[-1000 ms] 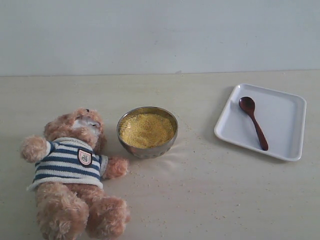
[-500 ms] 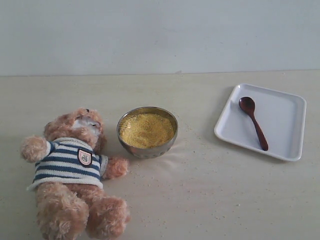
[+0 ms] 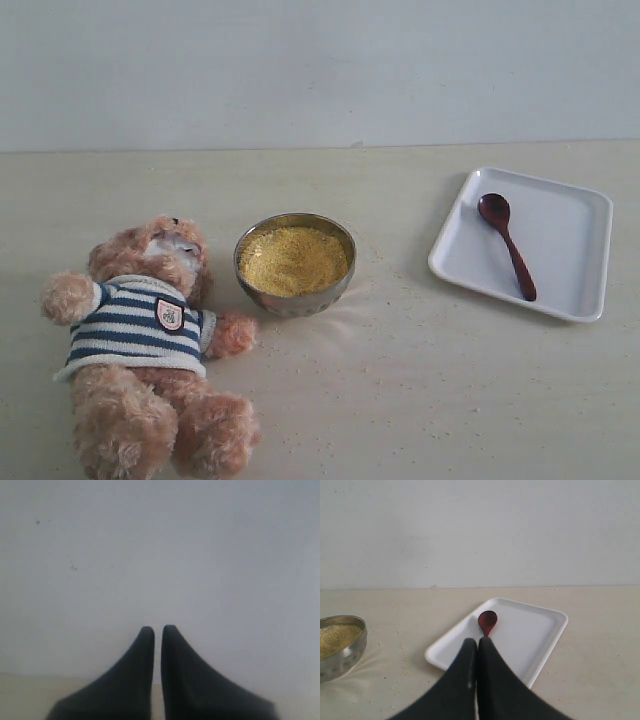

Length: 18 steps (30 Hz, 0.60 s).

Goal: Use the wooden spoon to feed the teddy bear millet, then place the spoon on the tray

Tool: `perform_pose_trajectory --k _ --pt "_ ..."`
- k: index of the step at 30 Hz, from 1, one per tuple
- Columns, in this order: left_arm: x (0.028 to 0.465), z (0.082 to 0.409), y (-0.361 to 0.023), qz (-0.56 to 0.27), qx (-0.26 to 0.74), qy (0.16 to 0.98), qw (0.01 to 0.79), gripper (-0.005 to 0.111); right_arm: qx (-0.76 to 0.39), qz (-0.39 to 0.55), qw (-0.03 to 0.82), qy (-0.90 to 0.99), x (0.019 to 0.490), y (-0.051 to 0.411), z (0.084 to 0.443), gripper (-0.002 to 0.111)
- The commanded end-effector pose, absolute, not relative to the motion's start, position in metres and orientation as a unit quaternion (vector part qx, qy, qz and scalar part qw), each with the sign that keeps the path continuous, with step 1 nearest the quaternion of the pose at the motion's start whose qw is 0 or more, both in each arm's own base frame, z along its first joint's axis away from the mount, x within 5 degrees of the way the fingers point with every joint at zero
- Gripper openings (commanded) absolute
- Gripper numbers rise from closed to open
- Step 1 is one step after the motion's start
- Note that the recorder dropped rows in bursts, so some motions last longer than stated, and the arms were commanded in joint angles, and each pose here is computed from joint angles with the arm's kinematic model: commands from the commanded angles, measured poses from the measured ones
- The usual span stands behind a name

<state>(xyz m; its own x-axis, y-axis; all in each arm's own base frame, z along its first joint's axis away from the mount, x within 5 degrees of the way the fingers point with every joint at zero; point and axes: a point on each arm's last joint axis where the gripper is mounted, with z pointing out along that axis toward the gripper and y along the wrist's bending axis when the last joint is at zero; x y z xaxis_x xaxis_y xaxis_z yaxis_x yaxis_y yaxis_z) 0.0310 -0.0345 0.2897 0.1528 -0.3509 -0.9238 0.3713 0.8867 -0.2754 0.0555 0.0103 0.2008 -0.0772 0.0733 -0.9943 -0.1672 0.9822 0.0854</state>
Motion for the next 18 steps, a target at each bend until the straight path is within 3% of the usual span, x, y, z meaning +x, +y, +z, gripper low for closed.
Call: perform_pose_trajectory --k 1,5,18 --pt "0.046 0.251 -0.025 -0.222 -0.046 0.643 0.732 0.005 -0.031 0.091 0.678 0.729 0.055 0.01 0.199 0.0" --pt "0.052 0.226 -0.021 -0.213 -0.069 0.667 0.71 0.005 -0.031 0.091 0.678 0.729 0.055 0.01 0.199 0.0" --pt "0.054 0.226 -0.01 -0.149 -0.091 0.66 0.73 0.005 -0.031 0.091 0.678 0.729 0.055 0.01 0.199 0.0"
